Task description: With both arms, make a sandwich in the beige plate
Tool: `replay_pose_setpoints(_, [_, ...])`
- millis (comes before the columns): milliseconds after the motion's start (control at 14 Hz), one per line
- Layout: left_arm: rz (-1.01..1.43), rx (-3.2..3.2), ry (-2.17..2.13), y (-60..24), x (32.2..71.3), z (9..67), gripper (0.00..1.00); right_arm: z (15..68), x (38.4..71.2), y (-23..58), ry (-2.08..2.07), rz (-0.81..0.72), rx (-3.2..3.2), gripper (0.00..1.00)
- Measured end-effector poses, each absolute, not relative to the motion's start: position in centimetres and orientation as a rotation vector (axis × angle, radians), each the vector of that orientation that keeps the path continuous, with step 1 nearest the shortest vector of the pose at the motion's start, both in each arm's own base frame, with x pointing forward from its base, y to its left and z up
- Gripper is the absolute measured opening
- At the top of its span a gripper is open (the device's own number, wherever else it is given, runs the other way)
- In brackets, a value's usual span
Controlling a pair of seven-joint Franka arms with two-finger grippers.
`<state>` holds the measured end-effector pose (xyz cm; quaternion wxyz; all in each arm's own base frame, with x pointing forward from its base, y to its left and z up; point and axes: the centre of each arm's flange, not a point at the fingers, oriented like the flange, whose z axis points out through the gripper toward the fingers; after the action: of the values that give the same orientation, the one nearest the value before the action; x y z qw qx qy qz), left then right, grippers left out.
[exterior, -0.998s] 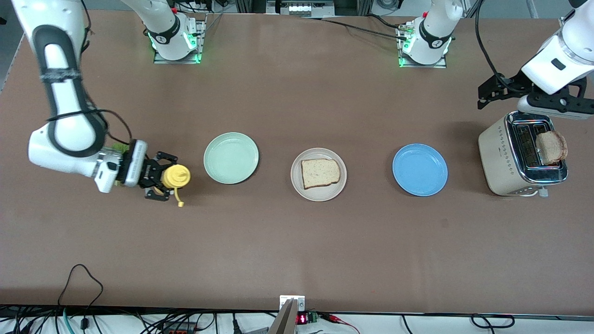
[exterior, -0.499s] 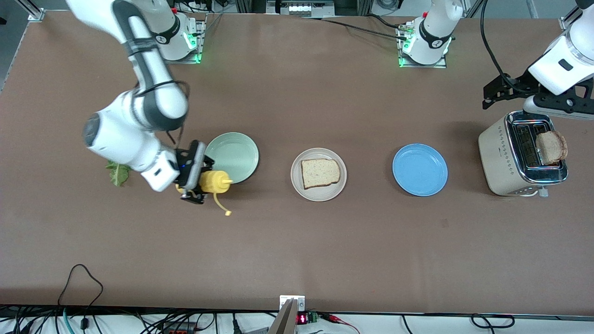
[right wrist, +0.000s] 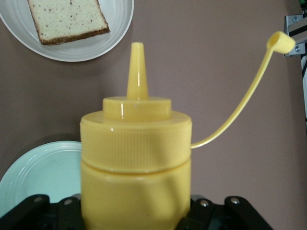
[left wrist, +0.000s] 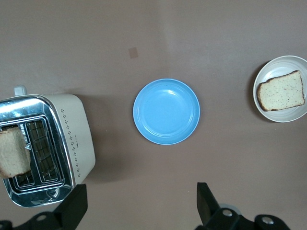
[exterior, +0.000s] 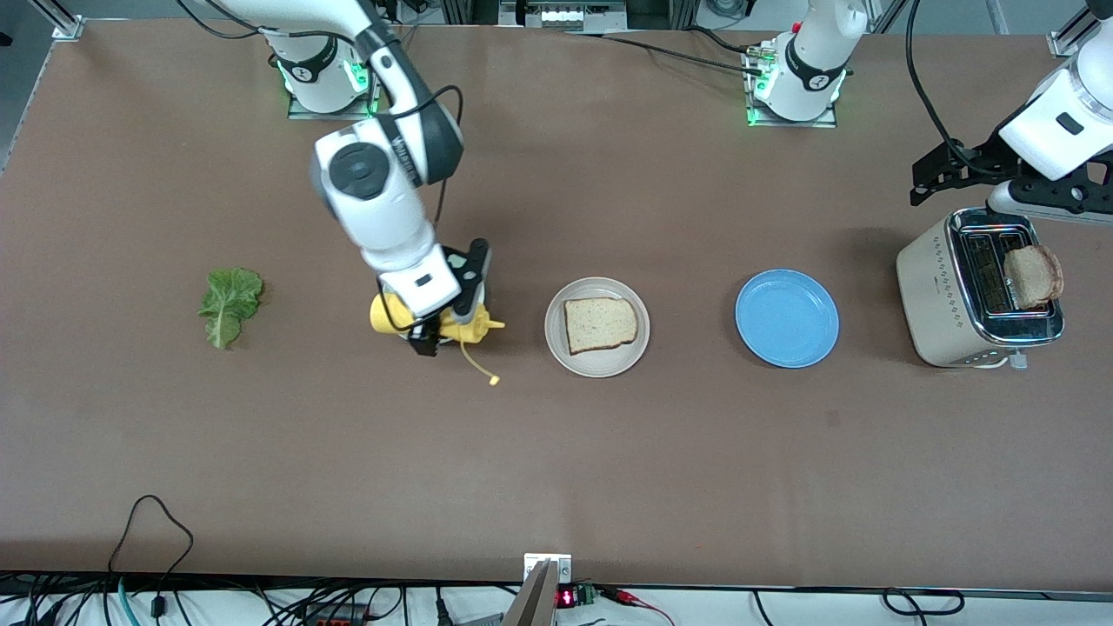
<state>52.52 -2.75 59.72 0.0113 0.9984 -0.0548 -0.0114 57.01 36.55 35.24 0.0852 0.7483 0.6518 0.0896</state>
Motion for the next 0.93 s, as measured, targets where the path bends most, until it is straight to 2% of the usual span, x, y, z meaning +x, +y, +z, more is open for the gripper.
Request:
replay_pose_setpoints(428, [-0.036,3.114,-0.181,-3.1,52.5,59.7,1.0,32.3,54.5,44.2,1.901,0.097,2.004,0.39])
replay_pose_setpoints(927, [-0.055,3.114,-0.184,-3.2,52.4,59.6,1.0,25.1,51.4,50.1,1.878,0.029,1.811,0.39])
